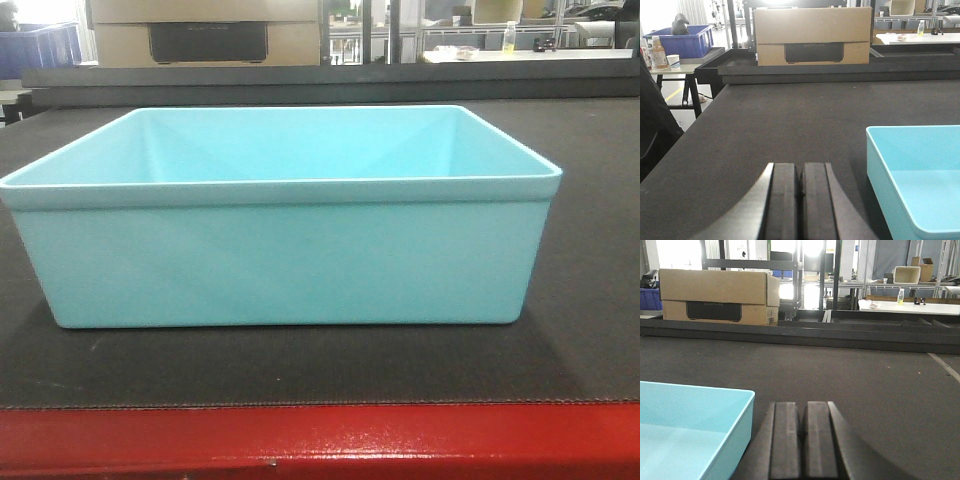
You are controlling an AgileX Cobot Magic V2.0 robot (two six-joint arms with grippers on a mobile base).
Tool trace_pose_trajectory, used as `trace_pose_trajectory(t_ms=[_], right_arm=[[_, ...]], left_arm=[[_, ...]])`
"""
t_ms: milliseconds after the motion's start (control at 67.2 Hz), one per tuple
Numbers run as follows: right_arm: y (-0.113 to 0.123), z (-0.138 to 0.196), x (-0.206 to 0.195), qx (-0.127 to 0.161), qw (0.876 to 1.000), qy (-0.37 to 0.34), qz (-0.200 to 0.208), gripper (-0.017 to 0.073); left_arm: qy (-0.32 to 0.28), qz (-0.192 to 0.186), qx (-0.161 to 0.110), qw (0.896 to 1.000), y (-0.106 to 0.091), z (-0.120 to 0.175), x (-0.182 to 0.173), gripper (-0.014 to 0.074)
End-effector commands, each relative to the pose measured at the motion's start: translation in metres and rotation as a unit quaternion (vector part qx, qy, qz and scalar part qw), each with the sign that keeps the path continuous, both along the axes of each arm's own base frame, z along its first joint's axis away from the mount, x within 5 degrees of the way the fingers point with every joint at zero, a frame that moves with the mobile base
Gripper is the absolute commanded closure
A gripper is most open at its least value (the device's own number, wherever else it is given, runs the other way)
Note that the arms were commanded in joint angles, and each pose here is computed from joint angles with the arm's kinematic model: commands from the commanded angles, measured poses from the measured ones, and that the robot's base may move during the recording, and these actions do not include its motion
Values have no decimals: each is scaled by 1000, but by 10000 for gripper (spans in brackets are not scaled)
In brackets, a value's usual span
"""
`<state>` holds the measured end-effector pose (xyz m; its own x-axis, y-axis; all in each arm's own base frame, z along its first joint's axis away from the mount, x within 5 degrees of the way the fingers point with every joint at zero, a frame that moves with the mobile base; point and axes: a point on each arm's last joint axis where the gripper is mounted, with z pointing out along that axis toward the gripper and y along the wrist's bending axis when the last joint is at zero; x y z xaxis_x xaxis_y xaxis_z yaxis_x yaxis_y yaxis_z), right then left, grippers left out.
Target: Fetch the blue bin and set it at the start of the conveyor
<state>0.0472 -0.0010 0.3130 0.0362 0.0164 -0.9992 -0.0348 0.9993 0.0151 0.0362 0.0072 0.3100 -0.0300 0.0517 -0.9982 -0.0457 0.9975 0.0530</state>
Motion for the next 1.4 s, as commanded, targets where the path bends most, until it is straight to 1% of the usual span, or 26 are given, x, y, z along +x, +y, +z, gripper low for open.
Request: trace_pose_trajectory(t_ms=[0, 432, 506, 566, 670, 789, 953, 982, 997, 1027, 1042, 1384], right_arm=[[0, 3, -1, -9, 1000, -16, -2, 721], [0, 3, -1, -9, 1000, -16, -2, 721], [0, 3, -1, -9, 1000, -16, -2, 721], [0, 3, -1, -9, 1000, -16, -2, 721], [0, 3, -1, -9, 1000, -16, -2, 721], [0, 3, -1, -9, 1000, -16, -2, 721], [0, 3, -2, -9, 1000, -18, -2, 721], [0, 3, -2, -9, 1000, -18, -2, 721], [0, 3, -2, -9, 1000, -18, -2, 721], [0, 3, -2, -9, 1000, -18, -2, 721], [0, 3, -2, -9, 1000, -18, -2, 721], [0, 3, -2, -9, 1000, -18, -2, 721]], left_arm=[[-8, -1, 2, 1000, 0, 1, -1, 704], [-7, -1, 2, 1000, 0, -1, 0, 704], [-6, -4, -6, 1000, -1, -3, 0, 704], [-10, -3, -7, 1000, -1, -8, -2, 704], [-23, -7, 7, 1000, -3, -24, -2, 704], [-46, -1, -4, 999, -4, -54, 8, 704], [-77, -7, -6, 997, -5, -93, 20, 704], [-93, -8, -5, 996, -6, -90, 19, 704], [-92, -8, -5, 996, -6, -91, 19, 704], [-62, -6, -7, 998, -5, -96, 20, 704], [-58, -5, -7, 998, -5, -97, 20, 704], [-52, -5, -7, 999, -5, -98, 20, 704]])
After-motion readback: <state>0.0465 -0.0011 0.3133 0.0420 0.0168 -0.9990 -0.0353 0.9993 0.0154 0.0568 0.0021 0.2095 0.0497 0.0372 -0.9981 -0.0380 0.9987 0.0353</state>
